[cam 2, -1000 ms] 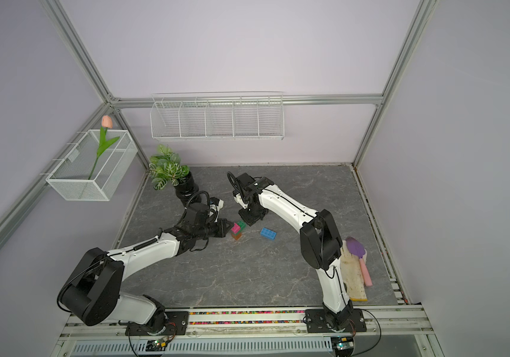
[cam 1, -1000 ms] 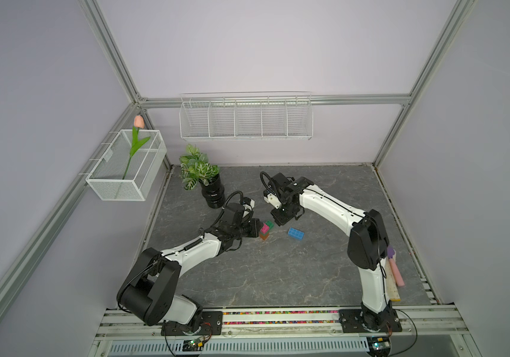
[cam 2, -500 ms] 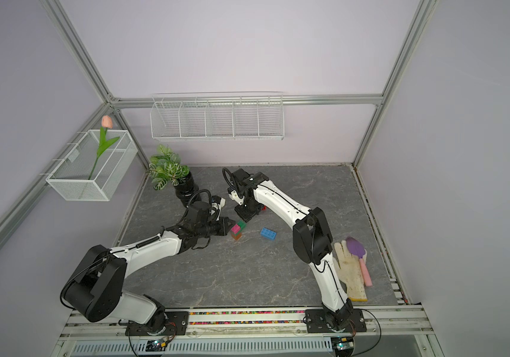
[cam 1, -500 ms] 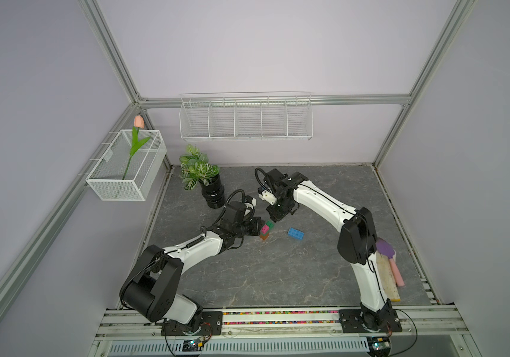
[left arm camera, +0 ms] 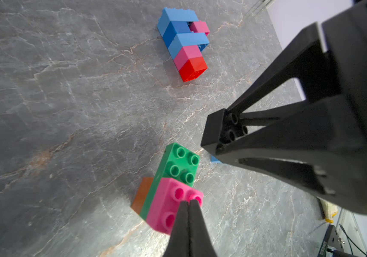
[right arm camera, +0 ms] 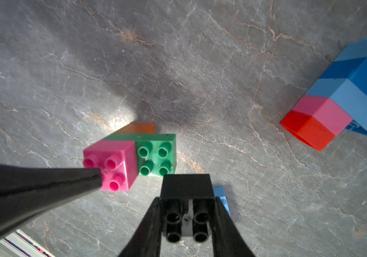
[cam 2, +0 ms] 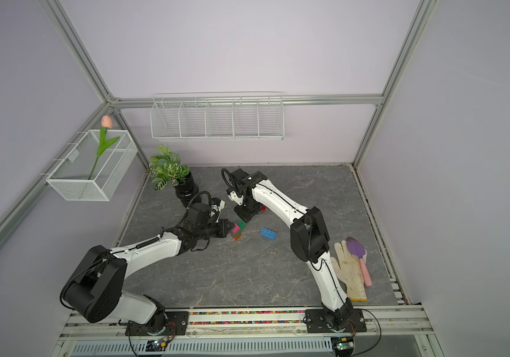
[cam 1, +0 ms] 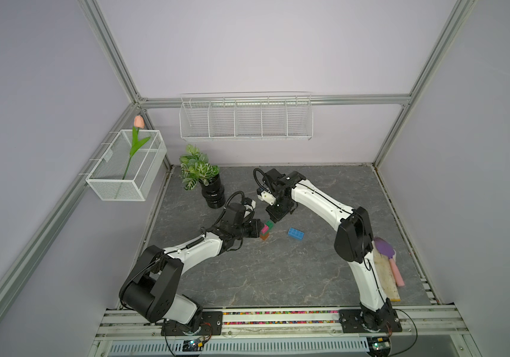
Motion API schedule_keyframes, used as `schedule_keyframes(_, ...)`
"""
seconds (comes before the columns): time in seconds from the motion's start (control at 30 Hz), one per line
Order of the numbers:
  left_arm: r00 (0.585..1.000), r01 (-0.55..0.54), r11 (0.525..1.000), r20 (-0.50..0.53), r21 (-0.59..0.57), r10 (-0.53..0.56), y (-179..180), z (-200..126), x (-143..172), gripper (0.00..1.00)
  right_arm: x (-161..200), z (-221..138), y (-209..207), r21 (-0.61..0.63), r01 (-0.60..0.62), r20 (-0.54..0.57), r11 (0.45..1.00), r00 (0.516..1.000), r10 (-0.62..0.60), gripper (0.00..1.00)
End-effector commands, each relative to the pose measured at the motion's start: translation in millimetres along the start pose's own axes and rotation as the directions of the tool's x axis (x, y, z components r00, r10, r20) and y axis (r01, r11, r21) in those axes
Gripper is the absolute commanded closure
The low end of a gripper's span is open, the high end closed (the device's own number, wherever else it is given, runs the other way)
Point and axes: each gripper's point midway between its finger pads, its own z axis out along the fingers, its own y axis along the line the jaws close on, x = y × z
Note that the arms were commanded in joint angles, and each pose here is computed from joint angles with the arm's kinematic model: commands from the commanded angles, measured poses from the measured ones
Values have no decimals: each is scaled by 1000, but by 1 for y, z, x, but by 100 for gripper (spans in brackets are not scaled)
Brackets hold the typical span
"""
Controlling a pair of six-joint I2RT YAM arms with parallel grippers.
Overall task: Assemble the letter p with lego
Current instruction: Assemble the lego brick with the lego brick.
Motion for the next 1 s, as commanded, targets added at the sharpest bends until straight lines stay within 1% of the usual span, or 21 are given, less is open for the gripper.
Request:
schedule_keyframes(0.0, 999, 6, 1000, -36, -14, -7, 6, 4, 14, 100, 5, 6, 0, -25, 10, -36, 1000, 999, -11, 80)
schedule_keyframes(0.2, 999, 4, 1000, -45, -28, -5, 9, 4, 17, 100, 4, 9, 4, -41, 14, -44, 999, 999, -16, 81)
schedule_keyframes(0.5, 998, 4, 999, -65, -33, -7, 10, 6, 24, 100, 2, 11, 11, -61, 83, -61, 995, 994, -87, 81)
schedule_keyframes(0.8, 996, 6, 999, -91, -45, -10, 16, 8, 35, 100, -3, 11, 14, -55, 153, -64, 987, 986, -157, 81)
schedule_keyframes(0.97, 995, 8, 999, -96, -46, -12, 18, 8, 40, 100, -5, 16, 22, -54, 181, -77, 982, 980, -185, 81)
